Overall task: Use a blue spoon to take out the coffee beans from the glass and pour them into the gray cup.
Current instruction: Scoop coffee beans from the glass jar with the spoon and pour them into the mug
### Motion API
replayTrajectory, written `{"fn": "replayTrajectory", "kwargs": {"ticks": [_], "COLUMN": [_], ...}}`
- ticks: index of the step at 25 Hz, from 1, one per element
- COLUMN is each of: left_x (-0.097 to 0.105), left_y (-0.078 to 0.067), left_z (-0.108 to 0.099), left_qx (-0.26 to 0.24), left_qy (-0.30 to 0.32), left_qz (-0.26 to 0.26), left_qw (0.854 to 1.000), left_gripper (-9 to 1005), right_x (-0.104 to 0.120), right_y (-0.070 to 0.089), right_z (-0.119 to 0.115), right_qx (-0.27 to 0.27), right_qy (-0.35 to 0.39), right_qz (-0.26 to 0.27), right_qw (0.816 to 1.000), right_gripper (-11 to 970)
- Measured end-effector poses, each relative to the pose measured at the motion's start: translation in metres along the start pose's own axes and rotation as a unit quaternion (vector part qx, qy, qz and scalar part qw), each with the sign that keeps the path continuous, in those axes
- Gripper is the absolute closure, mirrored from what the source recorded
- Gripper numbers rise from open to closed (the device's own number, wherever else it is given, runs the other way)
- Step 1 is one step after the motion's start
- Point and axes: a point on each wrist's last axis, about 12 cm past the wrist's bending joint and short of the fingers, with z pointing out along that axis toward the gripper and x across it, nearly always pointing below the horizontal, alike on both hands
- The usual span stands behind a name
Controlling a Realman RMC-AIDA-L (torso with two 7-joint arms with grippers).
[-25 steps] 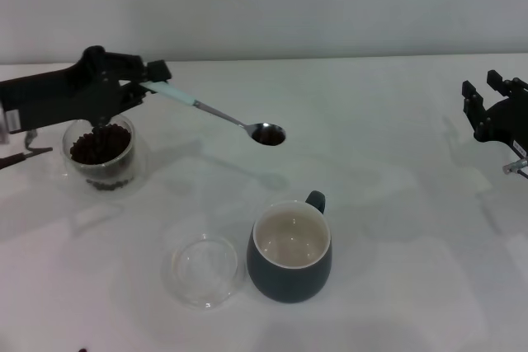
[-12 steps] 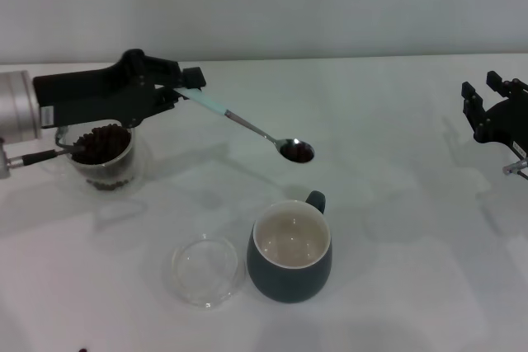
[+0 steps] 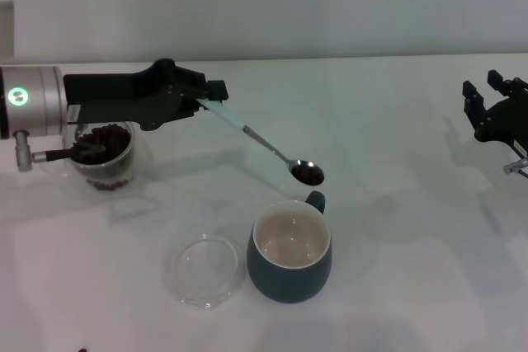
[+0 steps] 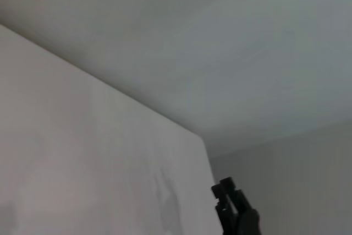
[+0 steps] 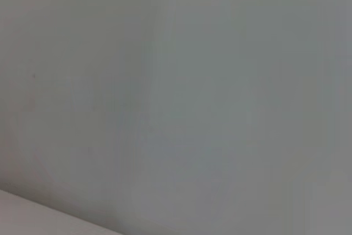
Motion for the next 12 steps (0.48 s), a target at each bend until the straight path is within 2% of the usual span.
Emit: {"fn": "replayTrajectory", "kwargs": {"ticks": [12], "left_x": [-0.003], "left_y": [-0.008], "left_z": [0.014], "left_qx": [-0.039], "left_qy": [0.028], "left_qz": [0.058], "left_qw": [0.997], "left_gripper": [861], "right_x": [0.001], "right_y": [-0.002], "right_z": [-0.001], "right_qx": [0.003], "right_qy": [0.004], "right_qz": [0.001], "right_qw": [1.000], "right_gripper": [572]}}
